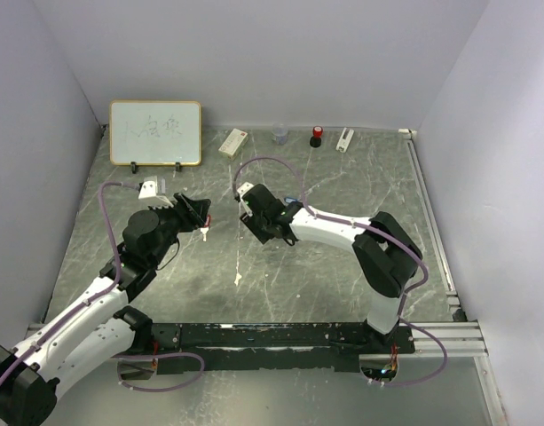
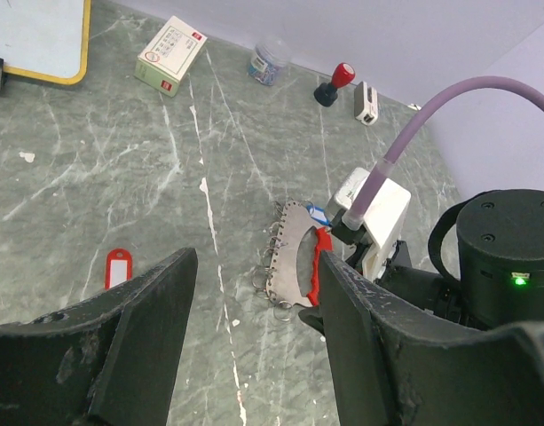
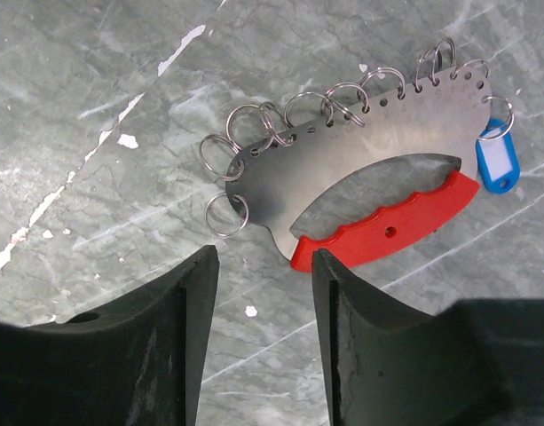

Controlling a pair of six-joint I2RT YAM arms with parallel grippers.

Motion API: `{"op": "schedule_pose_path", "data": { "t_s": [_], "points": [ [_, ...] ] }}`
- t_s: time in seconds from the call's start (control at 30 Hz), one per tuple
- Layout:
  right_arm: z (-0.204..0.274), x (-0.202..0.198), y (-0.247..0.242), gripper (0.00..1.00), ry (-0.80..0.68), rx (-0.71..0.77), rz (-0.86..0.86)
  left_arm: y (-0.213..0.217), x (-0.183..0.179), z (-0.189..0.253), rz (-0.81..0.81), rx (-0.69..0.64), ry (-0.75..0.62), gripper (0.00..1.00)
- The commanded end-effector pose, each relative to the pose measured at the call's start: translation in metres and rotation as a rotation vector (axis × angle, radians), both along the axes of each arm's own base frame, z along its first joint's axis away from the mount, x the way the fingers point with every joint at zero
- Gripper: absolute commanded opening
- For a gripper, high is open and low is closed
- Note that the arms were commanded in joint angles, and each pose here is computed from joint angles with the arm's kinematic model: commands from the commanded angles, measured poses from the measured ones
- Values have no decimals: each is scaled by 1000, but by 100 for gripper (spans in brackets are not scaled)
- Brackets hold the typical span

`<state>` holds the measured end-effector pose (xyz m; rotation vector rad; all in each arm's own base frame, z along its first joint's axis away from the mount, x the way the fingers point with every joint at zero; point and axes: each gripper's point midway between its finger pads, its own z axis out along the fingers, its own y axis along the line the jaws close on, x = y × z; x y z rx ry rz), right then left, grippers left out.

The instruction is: Put the keys on the keyring

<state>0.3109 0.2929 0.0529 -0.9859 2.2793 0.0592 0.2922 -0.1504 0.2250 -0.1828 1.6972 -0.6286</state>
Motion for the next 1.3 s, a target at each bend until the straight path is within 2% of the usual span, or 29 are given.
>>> {"op": "schedule_pose_path", "data": {
  "t_s": [0.0,0.07,0.33,0.5,0.7,1.27],
  "points": [
    [9,-4,-4,49,-45,-48,100,0,2,2,-4,-13,-10,67],
    [9,-7,-7,53,-61,-72,123,1,1,2,-1,-12,-10,68],
    [-3,-13,-11,55,-104,-145,204,0,1,1,-5,-17,-9,68],
    [-4,-8,-5,53,-203,-161,263,1,1,1,1,-11,-11,68],
    [-15,-6,-4,51,-244,-173,303,5,0,2,12,-10,-14,68],
    [-25,8,19,44,-294,-132,336,10,-2,2,26,-5,-16,69]
  ]
}}
